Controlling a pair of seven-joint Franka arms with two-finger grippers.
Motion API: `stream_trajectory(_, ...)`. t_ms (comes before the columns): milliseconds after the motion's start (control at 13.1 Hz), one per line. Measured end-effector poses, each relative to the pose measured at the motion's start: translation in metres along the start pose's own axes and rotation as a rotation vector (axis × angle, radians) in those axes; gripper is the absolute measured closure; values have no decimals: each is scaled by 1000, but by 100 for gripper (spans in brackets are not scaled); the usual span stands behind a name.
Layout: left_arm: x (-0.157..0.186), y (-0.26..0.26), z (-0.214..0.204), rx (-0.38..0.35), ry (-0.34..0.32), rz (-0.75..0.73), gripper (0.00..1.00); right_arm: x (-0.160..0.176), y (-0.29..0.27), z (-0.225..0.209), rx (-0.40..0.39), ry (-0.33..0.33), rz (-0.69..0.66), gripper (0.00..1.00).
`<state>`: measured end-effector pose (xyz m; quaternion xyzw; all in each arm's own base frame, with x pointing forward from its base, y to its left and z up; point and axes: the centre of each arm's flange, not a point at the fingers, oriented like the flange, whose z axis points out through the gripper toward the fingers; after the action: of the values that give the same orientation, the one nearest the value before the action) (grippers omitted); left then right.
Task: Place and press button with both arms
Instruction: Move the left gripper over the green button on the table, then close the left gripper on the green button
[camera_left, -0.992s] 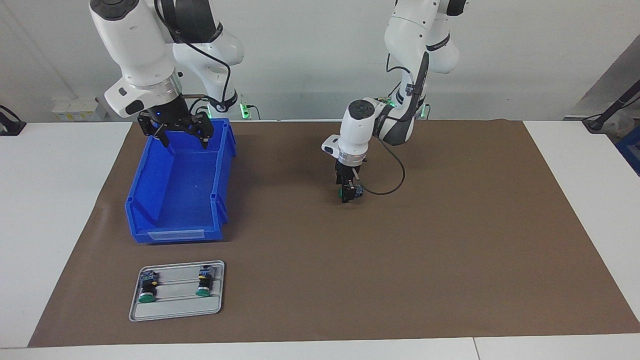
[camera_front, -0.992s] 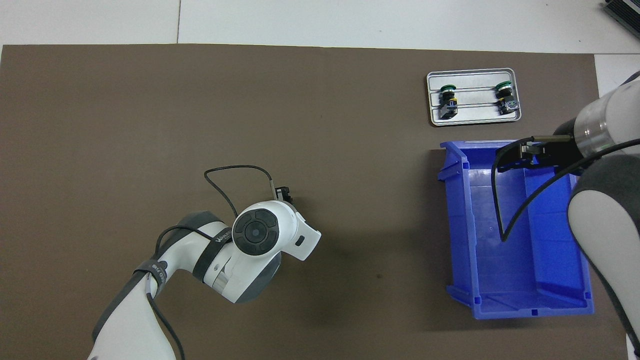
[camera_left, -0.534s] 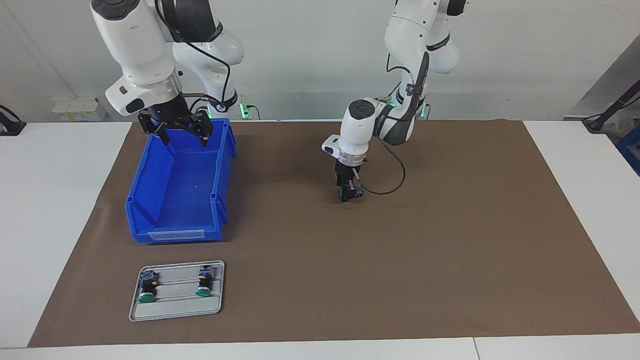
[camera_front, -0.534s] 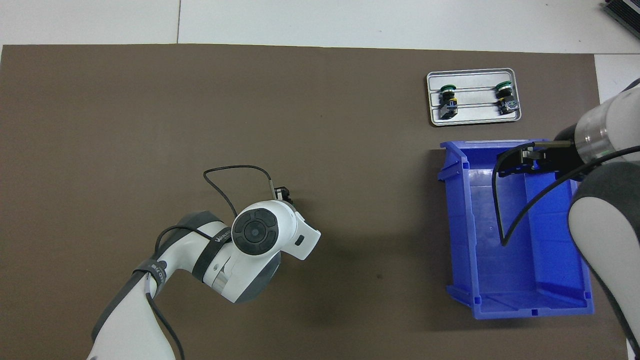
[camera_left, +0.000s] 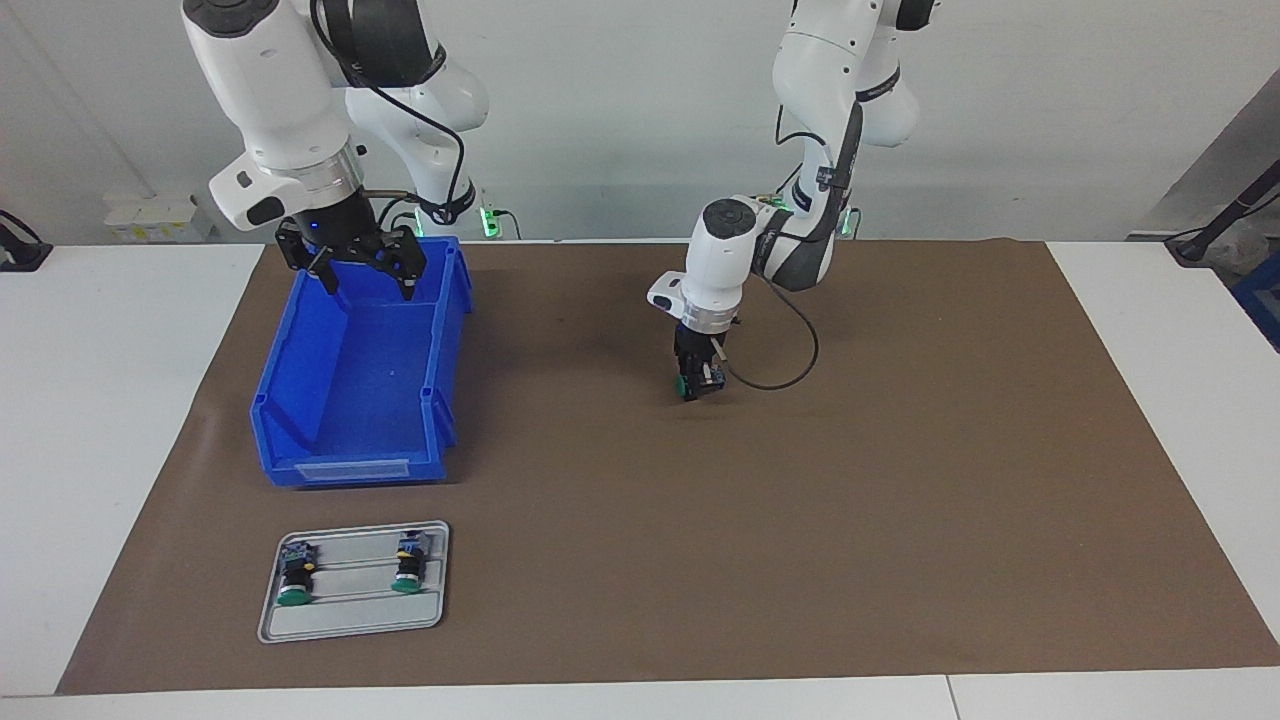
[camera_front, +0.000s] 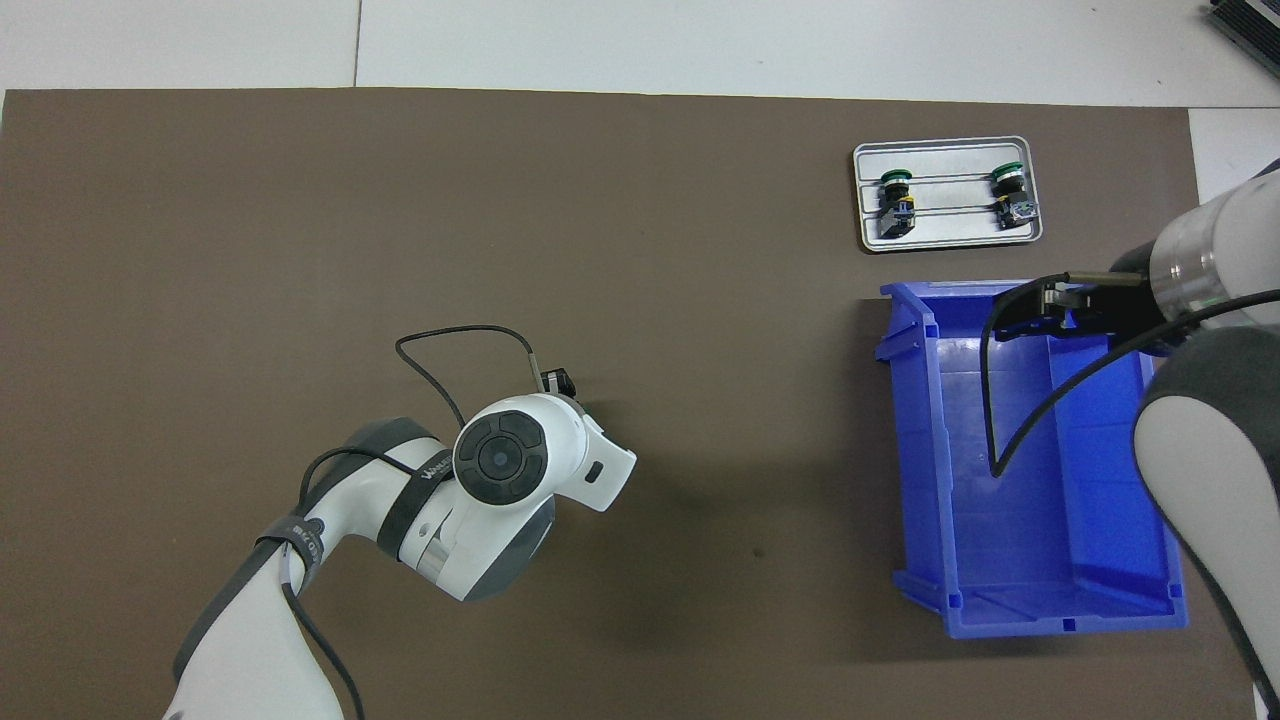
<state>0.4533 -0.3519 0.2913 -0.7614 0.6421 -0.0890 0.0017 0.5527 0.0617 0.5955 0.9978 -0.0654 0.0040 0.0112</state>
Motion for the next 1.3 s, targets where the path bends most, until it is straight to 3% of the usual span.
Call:
stream_trajectory(458, -13, -58, -35, 63, 74, -171, 67, 2, 2, -2, 3, 14, 6, 0)
stream_trajectory(840, -39, -103, -78, 40, 240, -426, 67, 1, 1, -2, 3, 14, 5, 0)
stream_trajectory(1298, -62, -113, -78, -48, 467, -499, 67, 2, 3, -2, 3, 14, 9, 0)
